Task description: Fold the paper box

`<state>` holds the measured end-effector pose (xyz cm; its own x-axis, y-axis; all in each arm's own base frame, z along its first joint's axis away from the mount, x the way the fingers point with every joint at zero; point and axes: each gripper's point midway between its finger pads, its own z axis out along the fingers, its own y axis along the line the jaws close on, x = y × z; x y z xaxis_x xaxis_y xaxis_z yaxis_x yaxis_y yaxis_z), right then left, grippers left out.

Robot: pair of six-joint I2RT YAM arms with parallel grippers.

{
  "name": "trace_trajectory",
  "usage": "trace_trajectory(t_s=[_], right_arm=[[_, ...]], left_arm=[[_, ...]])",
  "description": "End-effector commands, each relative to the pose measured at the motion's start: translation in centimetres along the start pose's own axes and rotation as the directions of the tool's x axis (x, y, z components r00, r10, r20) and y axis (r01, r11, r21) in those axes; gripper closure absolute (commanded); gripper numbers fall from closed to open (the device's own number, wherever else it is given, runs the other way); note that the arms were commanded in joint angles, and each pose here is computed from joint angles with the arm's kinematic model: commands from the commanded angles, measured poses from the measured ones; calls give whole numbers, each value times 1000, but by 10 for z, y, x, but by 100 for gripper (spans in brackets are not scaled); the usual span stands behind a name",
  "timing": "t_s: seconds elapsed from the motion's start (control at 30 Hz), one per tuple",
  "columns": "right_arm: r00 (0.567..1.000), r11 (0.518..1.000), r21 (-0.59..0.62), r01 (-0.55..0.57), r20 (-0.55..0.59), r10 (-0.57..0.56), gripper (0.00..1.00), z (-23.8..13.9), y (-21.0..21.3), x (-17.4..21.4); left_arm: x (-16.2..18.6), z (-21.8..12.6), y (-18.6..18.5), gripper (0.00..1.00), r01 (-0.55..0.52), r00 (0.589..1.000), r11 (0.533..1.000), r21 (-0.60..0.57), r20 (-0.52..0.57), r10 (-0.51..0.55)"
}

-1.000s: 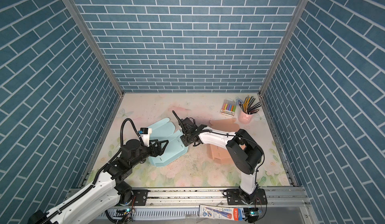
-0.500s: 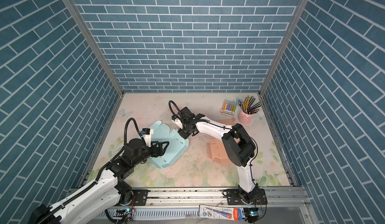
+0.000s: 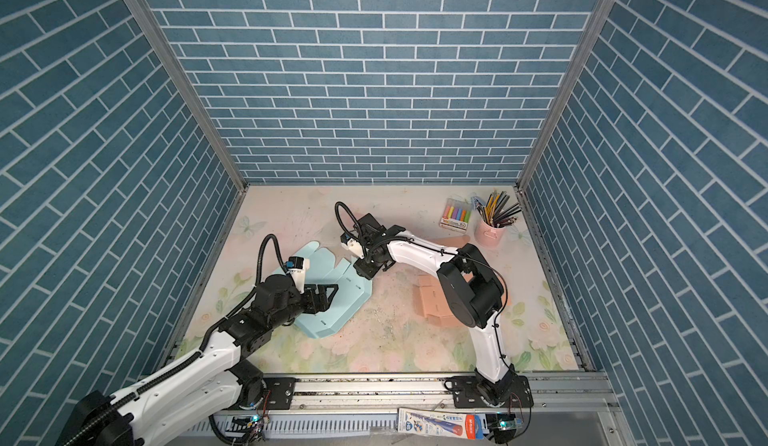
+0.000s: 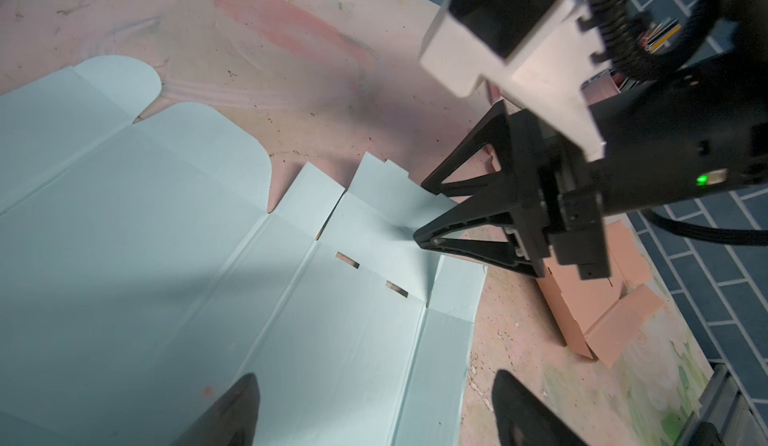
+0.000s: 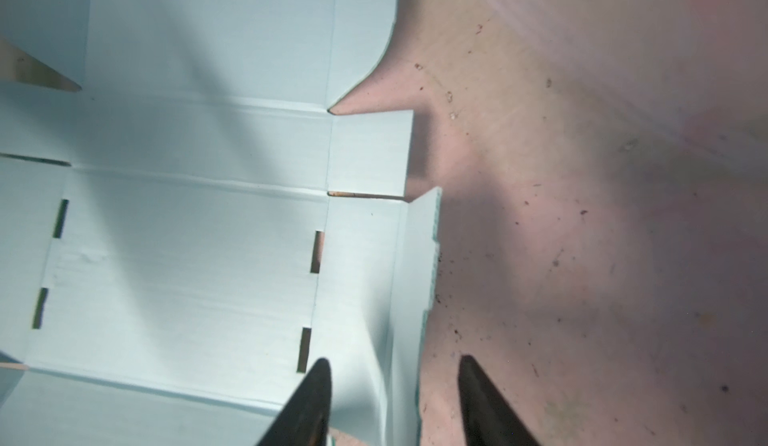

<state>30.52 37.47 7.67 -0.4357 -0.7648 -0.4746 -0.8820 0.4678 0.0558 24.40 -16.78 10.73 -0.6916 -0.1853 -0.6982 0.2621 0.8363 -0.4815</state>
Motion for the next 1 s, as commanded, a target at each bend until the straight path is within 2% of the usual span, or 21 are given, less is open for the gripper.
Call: trace_trajectory(t_s=[0.0, 0.1, 0.27, 0.5, 0.8, 0.97], right_arm=[[990, 999, 52, -5, 142, -2, 38, -43, -6, -30], [976, 997, 66, -41, 218, 26, 31, -65, -5, -40], [951, 989, 65, -130, 290, 106, 28, -89, -4, -43], [888, 957, -45, -286, 364, 282, 25, -110, 12, -25], [807, 898, -146, -416, 396, 438, 21, -127, 28, 16], [817, 884, -179, -433, 337, 468, 20, -122, 38, 36]], left_arm=[[-1, 2, 9, 12, -15, 1000, 999, -52, -5, 14], [3, 4, 16, 12, -21, 1000, 996, -87, -24, 19], [15, 9, 23, 14, -7, 998, 994, -105, -56, 1], [28, 6, 36, 14, 10, 996, 988, -153, -82, -23], [48, 4, 35, 21, 48, 991, 989, -138, -119, -64], [53, 0, 37, 21, 59, 990, 987, -146, -122, -77]])
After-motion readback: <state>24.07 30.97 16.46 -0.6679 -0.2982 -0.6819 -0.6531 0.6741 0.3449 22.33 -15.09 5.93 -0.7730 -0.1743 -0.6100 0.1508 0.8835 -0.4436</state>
